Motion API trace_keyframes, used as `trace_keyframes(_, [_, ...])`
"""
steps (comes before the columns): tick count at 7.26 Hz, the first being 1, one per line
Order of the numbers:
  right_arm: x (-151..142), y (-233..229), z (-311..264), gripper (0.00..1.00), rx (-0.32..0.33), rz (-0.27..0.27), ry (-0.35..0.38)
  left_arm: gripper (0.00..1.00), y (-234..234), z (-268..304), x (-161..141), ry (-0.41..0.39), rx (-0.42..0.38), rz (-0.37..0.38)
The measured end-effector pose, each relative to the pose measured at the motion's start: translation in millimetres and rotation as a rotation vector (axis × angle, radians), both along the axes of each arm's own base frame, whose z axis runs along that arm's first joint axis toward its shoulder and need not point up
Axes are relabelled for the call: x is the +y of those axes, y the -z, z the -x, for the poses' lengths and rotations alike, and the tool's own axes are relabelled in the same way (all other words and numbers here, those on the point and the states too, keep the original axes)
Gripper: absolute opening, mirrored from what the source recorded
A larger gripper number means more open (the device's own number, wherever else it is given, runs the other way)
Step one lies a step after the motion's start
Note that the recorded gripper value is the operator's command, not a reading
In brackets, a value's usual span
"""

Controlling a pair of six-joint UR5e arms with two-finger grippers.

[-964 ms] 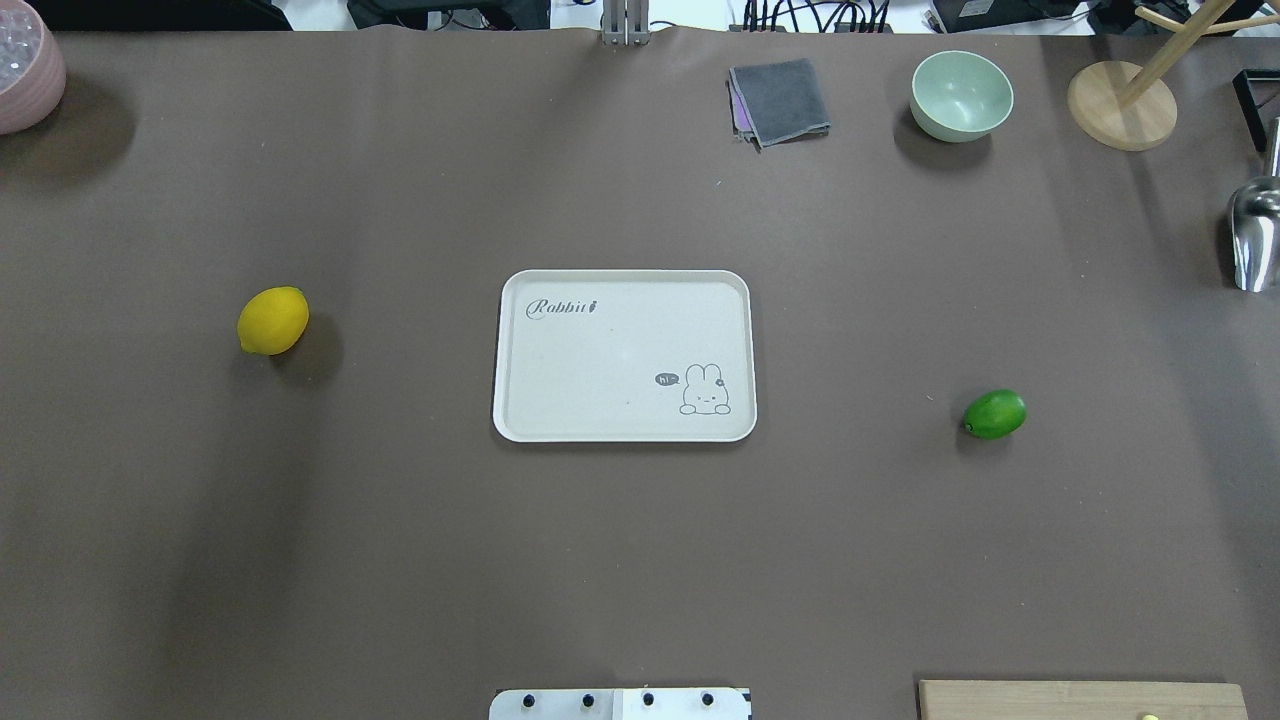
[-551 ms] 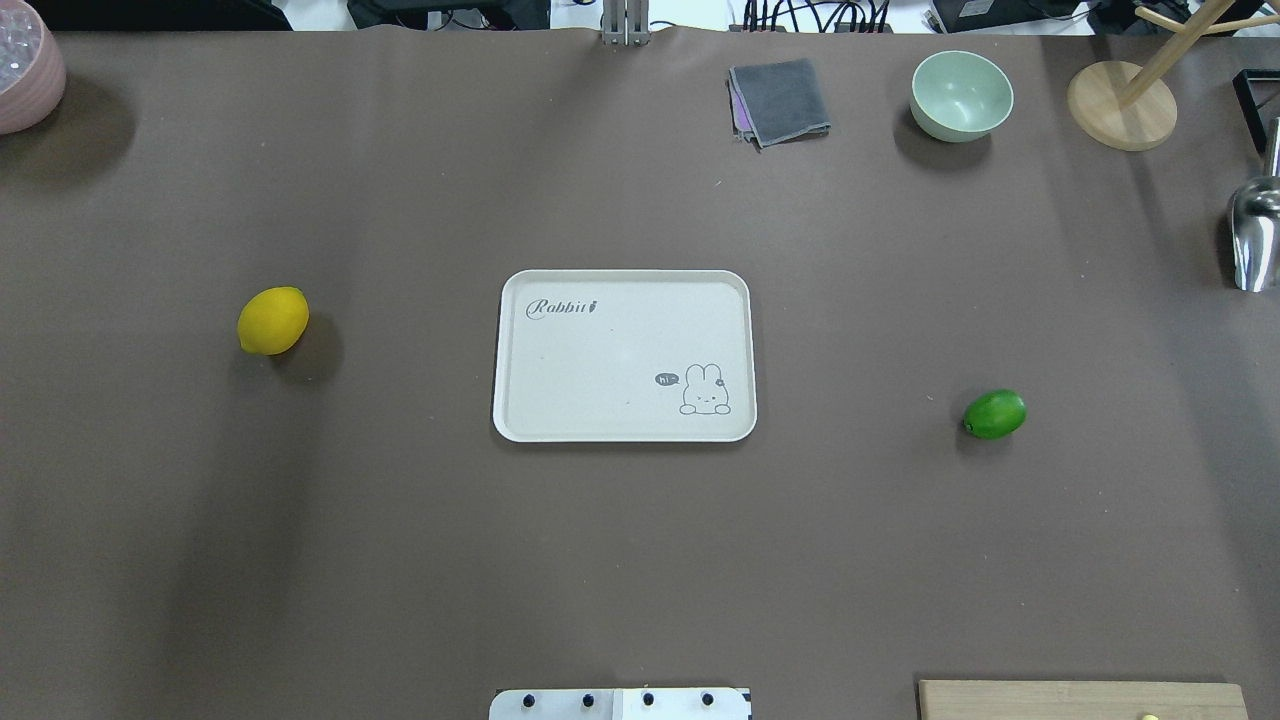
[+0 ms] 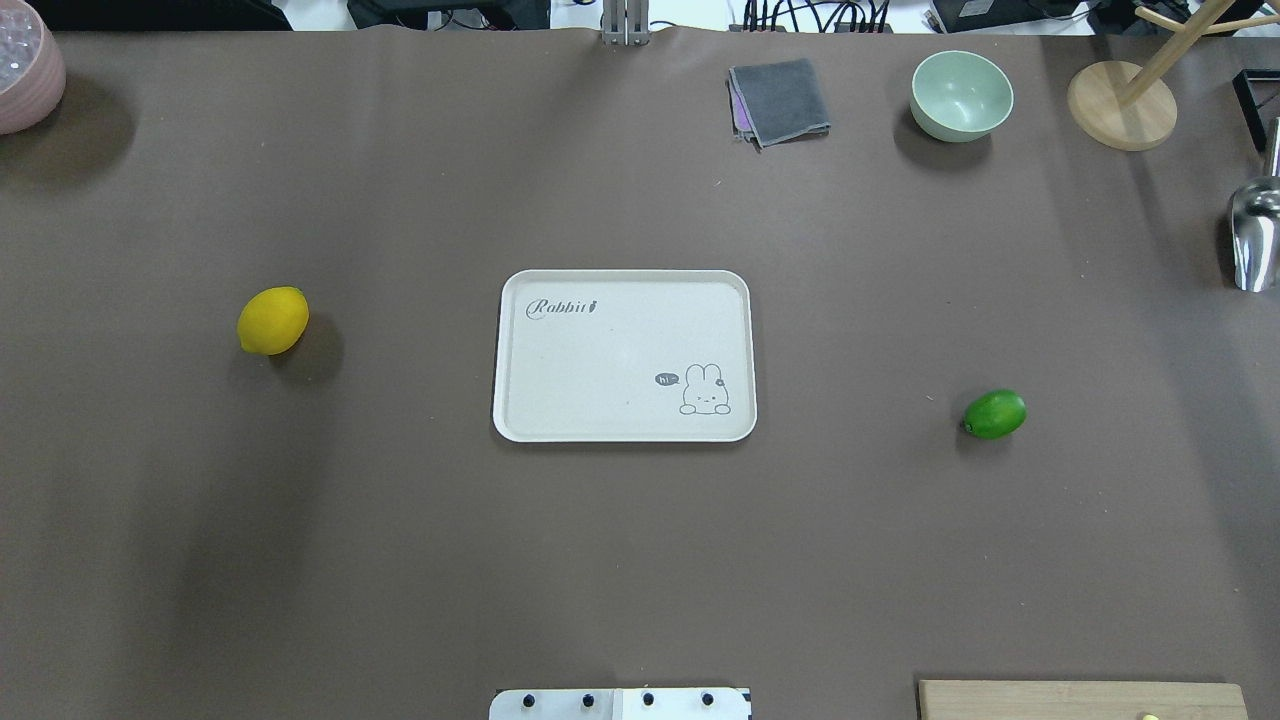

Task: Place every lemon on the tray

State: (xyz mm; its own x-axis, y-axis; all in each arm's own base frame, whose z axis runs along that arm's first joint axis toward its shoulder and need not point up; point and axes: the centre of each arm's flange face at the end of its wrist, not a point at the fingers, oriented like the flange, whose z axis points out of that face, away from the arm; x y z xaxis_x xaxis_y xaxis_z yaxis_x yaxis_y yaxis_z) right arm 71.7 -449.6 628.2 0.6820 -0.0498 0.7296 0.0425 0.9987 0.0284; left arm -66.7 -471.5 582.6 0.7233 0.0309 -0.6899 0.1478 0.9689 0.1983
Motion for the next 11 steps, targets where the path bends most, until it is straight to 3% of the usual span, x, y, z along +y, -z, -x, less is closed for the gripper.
trace_keyframes(2, [-15.0,20.8,23.5,1.00,-0.034,-0.049,0.008,0.98,14.5,-16.5,-12.7,-0.027,0.003,-0.045])
trace_keyframes(4, [-39.4,48.1,47.5,1.00,-0.045,-0.069,0.013,0.98,20.9,-24.5,-18.0,-0.008,0.021,-0.064])
trace_keyframes(7, [-49.6,67.5,60.4,1.00,-0.063,-0.088,0.020,0.98,11.9,-62.4,-33.2,-0.052,0.048,-0.157])
trace_keyframes(9, [-53.4,91.8,79.9,1.00,-0.104,-0.054,-0.004,0.98,25.9,-90.0,-64.4,-0.083,0.064,-0.194])
trace_keyframes(11, [-53.5,112.9,109.1,1.00,-0.130,0.010,-0.057,0.98,46.9,-115.3,-97.2,-0.077,0.092,-0.180])
